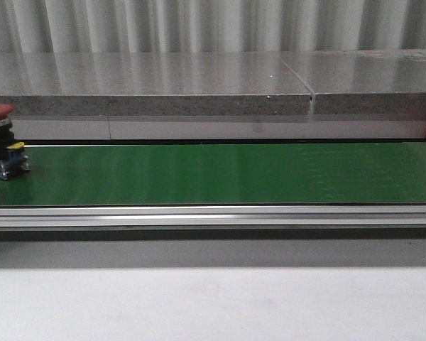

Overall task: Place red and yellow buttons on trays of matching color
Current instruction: 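Move the left gripper to a yellow push-button and grasp it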

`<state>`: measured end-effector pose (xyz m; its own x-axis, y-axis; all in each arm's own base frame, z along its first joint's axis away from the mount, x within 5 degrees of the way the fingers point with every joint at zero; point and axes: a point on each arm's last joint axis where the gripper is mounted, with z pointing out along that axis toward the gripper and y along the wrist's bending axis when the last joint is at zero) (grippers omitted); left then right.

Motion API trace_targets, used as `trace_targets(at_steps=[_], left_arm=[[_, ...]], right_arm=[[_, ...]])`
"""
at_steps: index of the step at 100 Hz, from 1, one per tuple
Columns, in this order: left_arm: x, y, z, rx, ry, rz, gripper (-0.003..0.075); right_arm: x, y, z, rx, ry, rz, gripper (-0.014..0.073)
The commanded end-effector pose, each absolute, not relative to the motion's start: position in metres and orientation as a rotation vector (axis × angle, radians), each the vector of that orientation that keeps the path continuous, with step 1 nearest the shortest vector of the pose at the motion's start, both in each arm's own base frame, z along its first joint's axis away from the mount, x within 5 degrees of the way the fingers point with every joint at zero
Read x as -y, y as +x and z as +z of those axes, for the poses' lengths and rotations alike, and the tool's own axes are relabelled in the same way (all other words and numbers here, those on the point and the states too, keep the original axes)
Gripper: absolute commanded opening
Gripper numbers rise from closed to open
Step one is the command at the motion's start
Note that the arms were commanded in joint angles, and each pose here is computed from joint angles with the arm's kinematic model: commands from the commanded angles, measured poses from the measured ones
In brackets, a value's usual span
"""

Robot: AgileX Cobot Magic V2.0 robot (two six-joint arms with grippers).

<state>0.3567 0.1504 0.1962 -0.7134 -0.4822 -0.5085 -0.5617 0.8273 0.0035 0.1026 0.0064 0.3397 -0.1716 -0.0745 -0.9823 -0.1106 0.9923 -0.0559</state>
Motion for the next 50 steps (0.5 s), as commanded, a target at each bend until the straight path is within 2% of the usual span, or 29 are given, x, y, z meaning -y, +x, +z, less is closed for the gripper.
trace_targets(at_steps=[1,21,28,37,50], left_arm=[[-0.1551,0.3621,0.2168,-2.415,-0.75,0.221,0.0544],[-0.1561,0.3651,0.2099,-2.42,-0.745,0.219,0.0542],[-0.156,0.3649,0.2098,-2.422,-0.745,0.219,0.052],[-0.156,0.3645,0.2095,-2.427,-0.748,0.221,0.0428],[-0.1558,0.3629,0.2085,-2.445,-0.757,0.224,0.0211]], right_arm=[[-0.0043,0.1021,0.3527,-1.674,-0.102,0.019,-0.0069],[-0.0043,0.1021,0.3527,-1.674,-0.102,0.019,-0.0069],[-0.0043,0.1021,0.3527,-1.674,-0.102,0.019,-0.0069],[-0.0043,0.1021,0.3527,-1.674,-0.102,0.019,-0.0069],[-0.0043,0.1021,0.3527,-1.674,-0.102,0.019,-0.0069]])
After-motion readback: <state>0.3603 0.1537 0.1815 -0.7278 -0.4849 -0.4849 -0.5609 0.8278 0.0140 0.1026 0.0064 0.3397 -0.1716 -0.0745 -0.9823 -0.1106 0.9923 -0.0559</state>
